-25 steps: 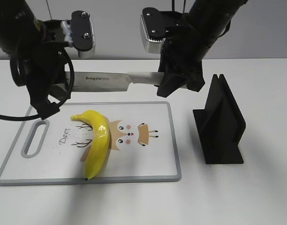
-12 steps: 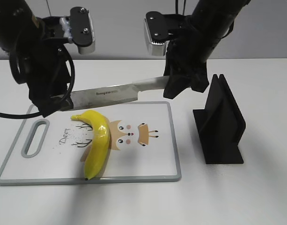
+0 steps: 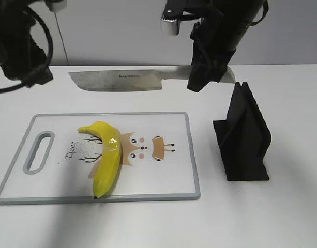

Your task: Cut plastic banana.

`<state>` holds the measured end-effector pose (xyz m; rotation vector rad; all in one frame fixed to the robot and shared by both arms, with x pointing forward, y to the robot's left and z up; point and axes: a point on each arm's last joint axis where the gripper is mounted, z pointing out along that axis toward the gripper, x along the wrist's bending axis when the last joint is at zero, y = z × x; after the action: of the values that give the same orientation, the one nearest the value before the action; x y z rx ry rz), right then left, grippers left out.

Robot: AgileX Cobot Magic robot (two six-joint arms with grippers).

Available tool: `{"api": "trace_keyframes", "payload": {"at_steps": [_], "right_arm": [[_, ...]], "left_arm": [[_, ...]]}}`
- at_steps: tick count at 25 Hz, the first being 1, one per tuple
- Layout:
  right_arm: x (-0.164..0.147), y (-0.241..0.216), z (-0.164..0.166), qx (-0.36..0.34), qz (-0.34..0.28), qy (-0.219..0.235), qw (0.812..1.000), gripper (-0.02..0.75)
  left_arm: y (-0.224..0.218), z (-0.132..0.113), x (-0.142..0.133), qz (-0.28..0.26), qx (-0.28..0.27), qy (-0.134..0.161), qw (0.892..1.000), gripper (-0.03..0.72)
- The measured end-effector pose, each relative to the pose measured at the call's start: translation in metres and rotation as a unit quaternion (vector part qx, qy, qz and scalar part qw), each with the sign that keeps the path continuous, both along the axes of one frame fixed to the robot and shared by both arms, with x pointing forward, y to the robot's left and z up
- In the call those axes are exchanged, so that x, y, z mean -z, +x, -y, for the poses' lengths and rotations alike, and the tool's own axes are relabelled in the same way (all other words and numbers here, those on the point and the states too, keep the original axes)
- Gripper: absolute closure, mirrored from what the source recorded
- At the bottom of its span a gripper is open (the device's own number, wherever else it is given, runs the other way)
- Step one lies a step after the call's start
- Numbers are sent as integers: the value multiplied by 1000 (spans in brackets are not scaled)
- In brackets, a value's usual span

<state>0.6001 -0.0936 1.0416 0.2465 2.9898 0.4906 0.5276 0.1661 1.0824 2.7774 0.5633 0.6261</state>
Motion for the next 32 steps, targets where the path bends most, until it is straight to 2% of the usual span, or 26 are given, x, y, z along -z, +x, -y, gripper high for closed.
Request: {"api": "trace_keyframes", "payload": {"at_steps": [4,6,8,11,13,16,19,26,29,32], "right_arm": [[-10,1,0,56,-15,9,998,577],[-14,2,-1,105,-27,19,994,577],[-16,2,-1,151,-40,27,987,577],[-17,2,-1,210,-59,36,975,577],[-21,0,0,239,-66,42,968,577],[-32,-5,3,277,-72,55,957,577],[-37,-19,10,309,-87,59,945,577],[-21,-75,38,330,-121,29,936,577],[-21,-96,49,345,-110,45,931,577],[-28,-110,57,379,-94,74,918,577]], "left_arm": [[5,-36,-14,12,-124,-38,992,23],[6,-56,-17,6,-183,-49,982,36],[4,-74,-17,-16,-234,-48,971,51],[0,-99,-14,-58,-324,-50,943,69],[-5,-115,-12,-90,-378,-45,920,82],[-9,-131,-11,-102,-417,-45,902,112],[-21,-136,-14,-98,-428,-53,897,121],[-87,-137,-25,-68,-426,-78,899,124],[-119,-138,-24,-50,-424,-87,900,124],[-151,-139,-20,-23,-422,-103,900,124]]}}
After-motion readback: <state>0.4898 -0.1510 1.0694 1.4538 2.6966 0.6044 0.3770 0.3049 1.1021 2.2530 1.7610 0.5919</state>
